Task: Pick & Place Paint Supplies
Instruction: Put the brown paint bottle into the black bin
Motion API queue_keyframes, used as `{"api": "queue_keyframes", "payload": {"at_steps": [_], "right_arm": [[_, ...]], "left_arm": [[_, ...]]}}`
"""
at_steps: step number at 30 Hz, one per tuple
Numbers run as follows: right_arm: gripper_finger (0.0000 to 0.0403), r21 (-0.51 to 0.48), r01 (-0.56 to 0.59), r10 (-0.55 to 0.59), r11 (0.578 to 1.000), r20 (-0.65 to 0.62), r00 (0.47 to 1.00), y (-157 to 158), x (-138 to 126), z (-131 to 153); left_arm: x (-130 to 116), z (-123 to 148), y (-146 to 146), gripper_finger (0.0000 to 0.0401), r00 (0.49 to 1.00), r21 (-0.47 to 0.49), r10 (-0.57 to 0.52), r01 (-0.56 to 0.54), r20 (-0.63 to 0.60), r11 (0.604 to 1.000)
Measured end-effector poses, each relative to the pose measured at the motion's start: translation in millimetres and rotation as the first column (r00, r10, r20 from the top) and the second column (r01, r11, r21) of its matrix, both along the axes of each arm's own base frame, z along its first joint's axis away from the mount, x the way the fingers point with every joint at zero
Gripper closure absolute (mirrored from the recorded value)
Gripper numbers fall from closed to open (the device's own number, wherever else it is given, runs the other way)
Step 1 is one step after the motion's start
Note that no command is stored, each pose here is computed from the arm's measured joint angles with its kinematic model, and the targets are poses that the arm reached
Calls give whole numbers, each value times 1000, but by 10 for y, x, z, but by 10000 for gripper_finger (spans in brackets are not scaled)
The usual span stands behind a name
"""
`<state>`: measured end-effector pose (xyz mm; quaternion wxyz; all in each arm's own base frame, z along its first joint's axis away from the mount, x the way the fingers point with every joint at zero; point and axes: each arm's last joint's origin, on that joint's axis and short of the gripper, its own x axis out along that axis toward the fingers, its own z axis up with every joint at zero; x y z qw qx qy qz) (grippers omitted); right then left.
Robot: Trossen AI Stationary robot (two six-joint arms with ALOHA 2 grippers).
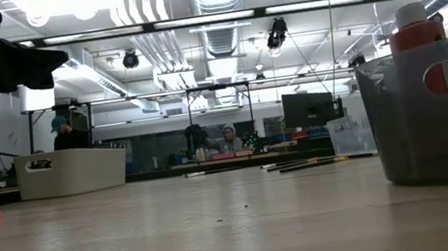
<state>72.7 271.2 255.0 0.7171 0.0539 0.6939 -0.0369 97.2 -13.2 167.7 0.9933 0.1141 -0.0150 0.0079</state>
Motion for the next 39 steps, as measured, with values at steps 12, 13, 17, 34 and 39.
{"api": "queue_keyframes", "payload": {"at_steps": [12, 13, 17, 34, 39], "right_arm": [[77, 1, -4, 4, 1000, -14, 1000, -20, -9, -163], [77, -1, -4, 4, 1000, -22, 1000, -25, -13, -175], [77, -1, -5, 5, 1000, -31, 1000, -31, -17, -209], [77, 45, -4, 6, 999, -44, 999, -39, -24, -452], [77, 55, 0, 3, 998, -45, 999, -42, -26, -506]], "left_arm": [[0, 0, 0, 401, 1000, 0, 0, 0, 0, 1000], [0, 0, 0, 401, 1000, 0, 0, 0, 0, 1000], [0, 0, 0, 401, 1000, 0, 0, 0, 0, 1000], [0, 0, 0, 401, 1000, 0, 0, 0, 0, 1000], [0, 0, 0, 401, 1000, 0, 0, 0, 0, 1000]]}}
